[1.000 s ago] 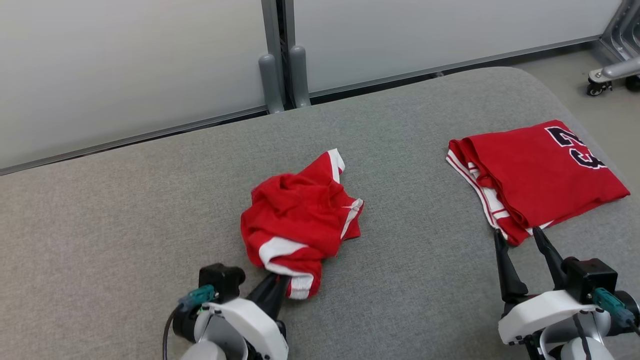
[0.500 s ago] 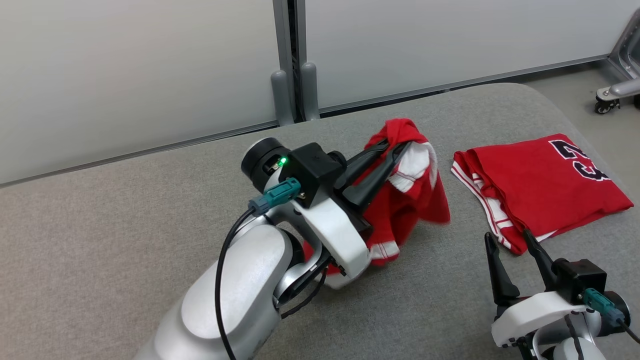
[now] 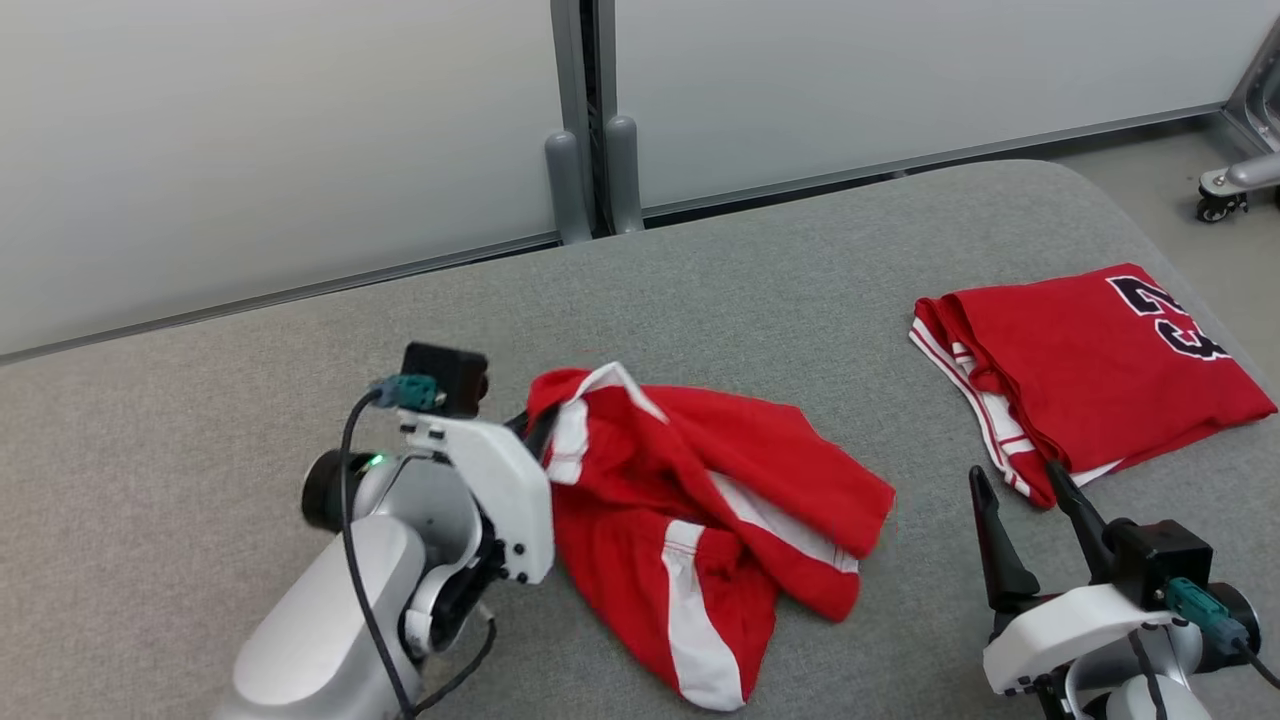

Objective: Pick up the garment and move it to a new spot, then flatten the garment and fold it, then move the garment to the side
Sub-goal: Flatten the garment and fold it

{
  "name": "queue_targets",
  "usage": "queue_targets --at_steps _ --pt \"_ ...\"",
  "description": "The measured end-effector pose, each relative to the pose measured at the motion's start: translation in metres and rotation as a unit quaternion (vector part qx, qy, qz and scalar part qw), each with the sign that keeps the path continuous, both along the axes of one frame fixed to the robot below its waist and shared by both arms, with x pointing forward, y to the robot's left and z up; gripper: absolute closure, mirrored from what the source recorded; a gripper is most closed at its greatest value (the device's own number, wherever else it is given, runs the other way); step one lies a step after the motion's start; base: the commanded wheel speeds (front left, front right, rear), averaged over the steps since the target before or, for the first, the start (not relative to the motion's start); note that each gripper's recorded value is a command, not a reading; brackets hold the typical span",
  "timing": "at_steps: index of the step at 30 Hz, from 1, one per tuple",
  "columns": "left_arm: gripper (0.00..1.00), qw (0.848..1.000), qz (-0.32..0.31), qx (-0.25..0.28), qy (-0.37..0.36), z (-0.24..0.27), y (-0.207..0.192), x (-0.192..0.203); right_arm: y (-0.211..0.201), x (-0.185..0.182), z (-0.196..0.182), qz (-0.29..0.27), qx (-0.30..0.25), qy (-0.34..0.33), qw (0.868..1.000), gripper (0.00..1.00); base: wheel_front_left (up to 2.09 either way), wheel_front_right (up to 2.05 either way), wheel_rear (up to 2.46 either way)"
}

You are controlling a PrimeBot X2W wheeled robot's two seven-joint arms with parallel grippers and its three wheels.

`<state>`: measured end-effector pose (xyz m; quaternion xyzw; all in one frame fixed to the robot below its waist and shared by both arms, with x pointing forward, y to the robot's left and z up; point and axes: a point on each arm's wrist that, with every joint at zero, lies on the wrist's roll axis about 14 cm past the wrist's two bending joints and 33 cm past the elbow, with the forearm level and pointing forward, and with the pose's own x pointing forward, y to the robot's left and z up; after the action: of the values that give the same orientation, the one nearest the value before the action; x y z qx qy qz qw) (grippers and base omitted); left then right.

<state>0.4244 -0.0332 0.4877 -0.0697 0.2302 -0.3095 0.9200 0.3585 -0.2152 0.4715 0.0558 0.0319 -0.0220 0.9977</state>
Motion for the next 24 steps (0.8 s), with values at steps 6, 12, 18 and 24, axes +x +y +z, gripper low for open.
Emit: queue_targets --at_steps 6,12,18,24 --pt "0.0 0.993 0.121 0.016 0.007 -0.032 0.063 0.019 0.013 0.009 0.0 0.024 -0.004 0.006 1.0 0.0 0.0 0.0 0.0" --pt "0.0 0.982 0.185 -0.01 -0.042 -0.035 0.096 0.019 0.037 0.018 -0.006 0.065 -0.008 0.03 0.997 0.0 0.0 0.0 0.0" --pt "0.0 0.98 0.177 -0.037 -0.089 -0.034 0.098 -0.008 0.066 0.022 -0.025 0.125 -0.031 0.1 0.987 0.0 0.0 0.0 0.0" --pt "0.0 0.962 0.236 -0.064 -0.118 -0.029 0.133 -0.029 0.095 0.016 -0.046 0.178 -0.059 0.164 0.969 0.0 0.0 0.0 0.0"
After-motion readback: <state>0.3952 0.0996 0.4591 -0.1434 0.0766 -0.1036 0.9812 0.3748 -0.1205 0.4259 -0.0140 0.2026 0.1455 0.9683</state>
